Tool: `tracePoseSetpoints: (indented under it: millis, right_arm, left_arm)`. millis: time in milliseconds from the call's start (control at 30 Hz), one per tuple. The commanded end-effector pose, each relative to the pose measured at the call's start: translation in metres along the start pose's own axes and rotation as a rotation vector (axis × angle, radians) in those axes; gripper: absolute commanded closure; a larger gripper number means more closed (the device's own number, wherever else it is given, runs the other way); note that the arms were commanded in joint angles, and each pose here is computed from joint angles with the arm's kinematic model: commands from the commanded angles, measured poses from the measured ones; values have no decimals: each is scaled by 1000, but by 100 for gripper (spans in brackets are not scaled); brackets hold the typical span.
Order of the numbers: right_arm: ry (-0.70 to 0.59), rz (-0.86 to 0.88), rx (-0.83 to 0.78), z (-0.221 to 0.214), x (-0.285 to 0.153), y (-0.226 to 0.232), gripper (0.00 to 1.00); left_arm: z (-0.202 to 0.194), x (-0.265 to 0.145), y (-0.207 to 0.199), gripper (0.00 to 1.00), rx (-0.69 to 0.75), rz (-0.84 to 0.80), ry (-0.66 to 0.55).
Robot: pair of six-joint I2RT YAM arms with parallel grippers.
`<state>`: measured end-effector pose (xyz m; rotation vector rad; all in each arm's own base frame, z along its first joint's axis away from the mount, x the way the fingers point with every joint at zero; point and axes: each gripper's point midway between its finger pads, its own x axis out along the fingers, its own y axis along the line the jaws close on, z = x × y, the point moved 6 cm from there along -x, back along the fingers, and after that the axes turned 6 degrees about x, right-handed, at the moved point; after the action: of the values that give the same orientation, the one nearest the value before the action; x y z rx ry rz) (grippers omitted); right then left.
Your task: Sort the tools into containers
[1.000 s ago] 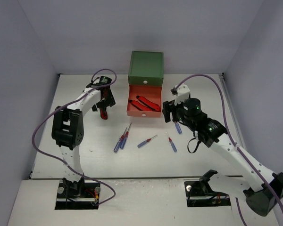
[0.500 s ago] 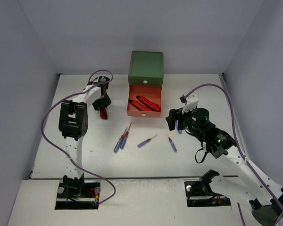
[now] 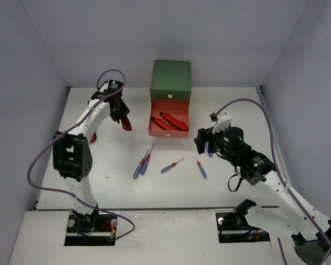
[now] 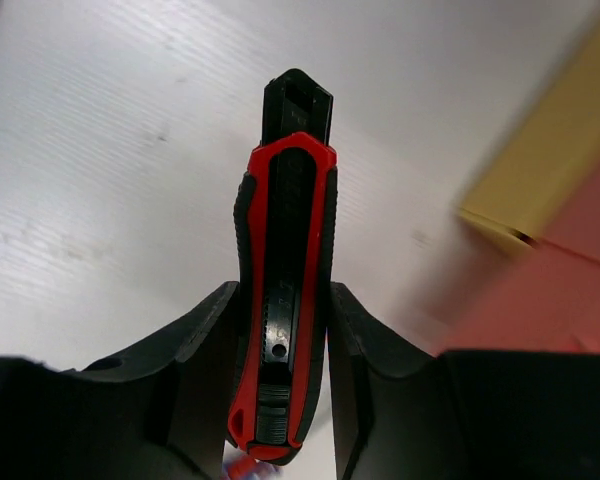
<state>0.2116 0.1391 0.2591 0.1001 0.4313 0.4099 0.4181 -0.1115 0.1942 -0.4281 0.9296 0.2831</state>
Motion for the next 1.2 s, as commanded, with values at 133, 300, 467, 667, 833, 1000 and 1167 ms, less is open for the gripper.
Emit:
tracePoseSetpoints:
  millis: [133,300,467,667,833,1000,1167]
  right_arm:
    - [-117,-66,11,30,-6,-5,28]
    - [-147,-63,31,36,-14,-5,28]
    - [-166,-53,59,33,-23,-6,28]
    - [-194,-64,84,29,-37,-11,27]
    - [-197,-93,81,26,-42,-16,26]
    - [-181,-108,66,23,-41,-19,25]
    - [-167,-122,46,23,-37,-19,24]
  left_arm:
    - [-10,-143,-105,100,-229,-537,-184]
    - [-24,-141,-146,97,-325,-636,-177]
    - [-26,-123,-177,96,-417,-670,-218]
    - [-35,-104,-193,89,-466,-605,-259]
    - [-54,-76,-190,70,-532,-523,-251]
    - [-55,-78,-204,42,-477,-565,-217]
    - [-55,-92,-192,30,-381,-524,-216]
